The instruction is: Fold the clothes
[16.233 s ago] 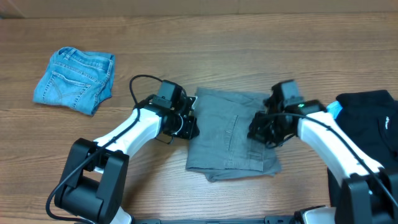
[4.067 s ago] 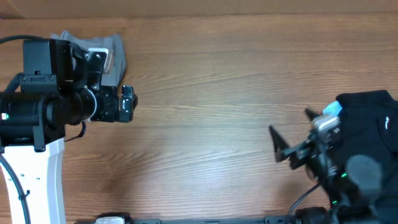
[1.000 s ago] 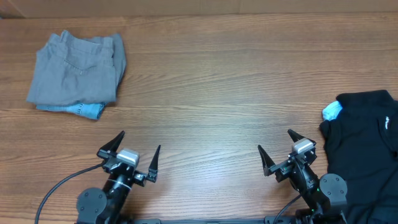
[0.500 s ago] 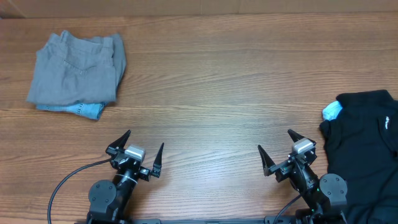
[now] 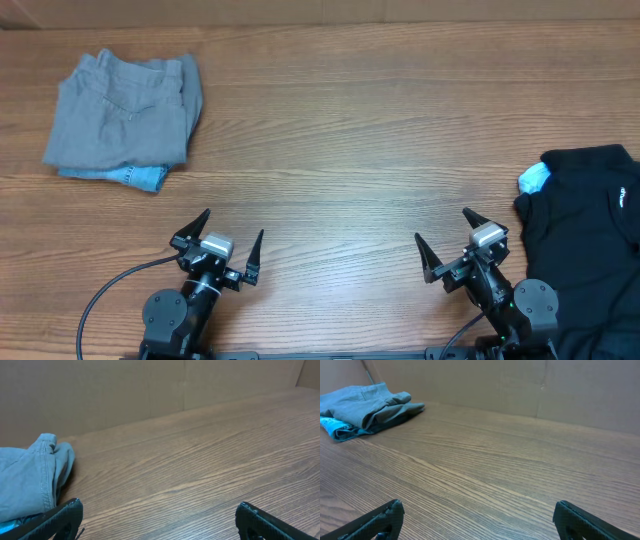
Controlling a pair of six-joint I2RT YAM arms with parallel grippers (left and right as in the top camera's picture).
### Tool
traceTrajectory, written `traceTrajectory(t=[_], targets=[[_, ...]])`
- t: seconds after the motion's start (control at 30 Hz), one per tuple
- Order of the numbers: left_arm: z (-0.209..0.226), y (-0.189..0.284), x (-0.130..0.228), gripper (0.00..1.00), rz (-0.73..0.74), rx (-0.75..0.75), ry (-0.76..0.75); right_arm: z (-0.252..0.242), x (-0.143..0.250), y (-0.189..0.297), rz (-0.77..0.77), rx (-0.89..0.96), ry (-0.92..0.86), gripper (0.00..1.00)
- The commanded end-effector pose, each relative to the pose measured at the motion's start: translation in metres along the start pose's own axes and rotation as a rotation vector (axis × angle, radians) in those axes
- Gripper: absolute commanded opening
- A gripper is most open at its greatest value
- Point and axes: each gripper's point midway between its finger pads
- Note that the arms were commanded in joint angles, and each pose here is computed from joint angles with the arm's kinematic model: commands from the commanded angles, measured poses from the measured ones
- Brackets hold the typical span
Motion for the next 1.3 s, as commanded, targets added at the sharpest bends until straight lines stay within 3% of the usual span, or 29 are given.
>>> traceTrajectory(t=[0.0, 1.27], targets=[[-0.0005, 0.0, -0.0008, 1.0, -0.01, 0.0, -0.022, -0.0004, -0.0007, 0.0002, -0.009, 0.002, 0.005, 1.0], [-0.0005, 0.0, -0.0008, 1.0, -0.01, 0.0, -0.022, -0.0004, -0.0007, 0.0002, -0.009, 0.002, 0.005, 1.0]])
Point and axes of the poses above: each gripper's point midway between its finger pads, its own y axis back along the fingers, its own z axis along the line the jaws close on, x = y × z, and after that the axes turned 2 degrees about y, right-handed
